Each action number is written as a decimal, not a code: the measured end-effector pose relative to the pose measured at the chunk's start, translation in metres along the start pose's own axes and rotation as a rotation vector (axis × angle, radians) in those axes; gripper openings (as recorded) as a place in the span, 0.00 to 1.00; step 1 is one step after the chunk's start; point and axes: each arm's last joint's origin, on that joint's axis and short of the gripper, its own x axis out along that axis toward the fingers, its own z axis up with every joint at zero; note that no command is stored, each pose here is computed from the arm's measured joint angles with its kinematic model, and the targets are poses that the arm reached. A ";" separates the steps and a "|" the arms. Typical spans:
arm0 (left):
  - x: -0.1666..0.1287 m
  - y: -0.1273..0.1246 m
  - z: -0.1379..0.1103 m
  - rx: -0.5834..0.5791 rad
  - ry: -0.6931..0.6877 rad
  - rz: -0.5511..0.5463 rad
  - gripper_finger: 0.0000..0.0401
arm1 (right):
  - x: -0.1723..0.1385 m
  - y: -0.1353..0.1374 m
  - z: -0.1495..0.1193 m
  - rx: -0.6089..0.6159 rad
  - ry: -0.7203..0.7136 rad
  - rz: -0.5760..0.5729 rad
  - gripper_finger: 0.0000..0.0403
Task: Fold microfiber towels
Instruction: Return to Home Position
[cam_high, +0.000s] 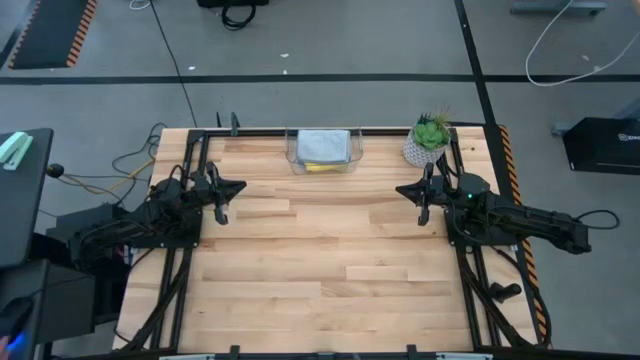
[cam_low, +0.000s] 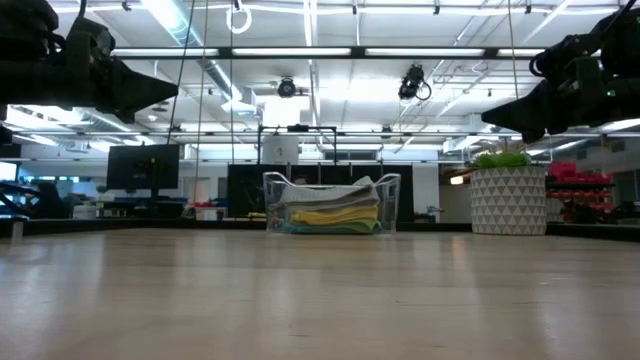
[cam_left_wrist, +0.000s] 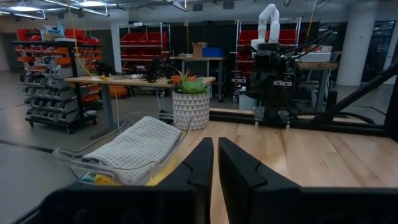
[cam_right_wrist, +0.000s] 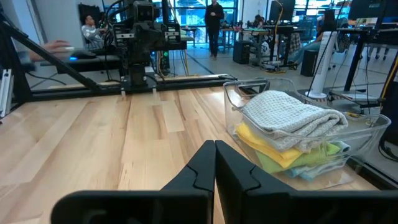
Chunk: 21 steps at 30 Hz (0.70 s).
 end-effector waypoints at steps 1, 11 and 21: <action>0.000 0.000 0.000 0.000 0.000 0.000 0.09 | 0.000 0.000 0.000 0.000 0.000 0.000 0.04; 0.000 0.000 0.000 0.000 0.000 0.000 0.08 | 0.000 0.000 0.000 0.000 0.000 0.000 0.04; 0.000 0.000 0.000 0.000 0.000 0.000 0.07 | 0.000 0.000 0.000 0.000 0.000 0.000 0.04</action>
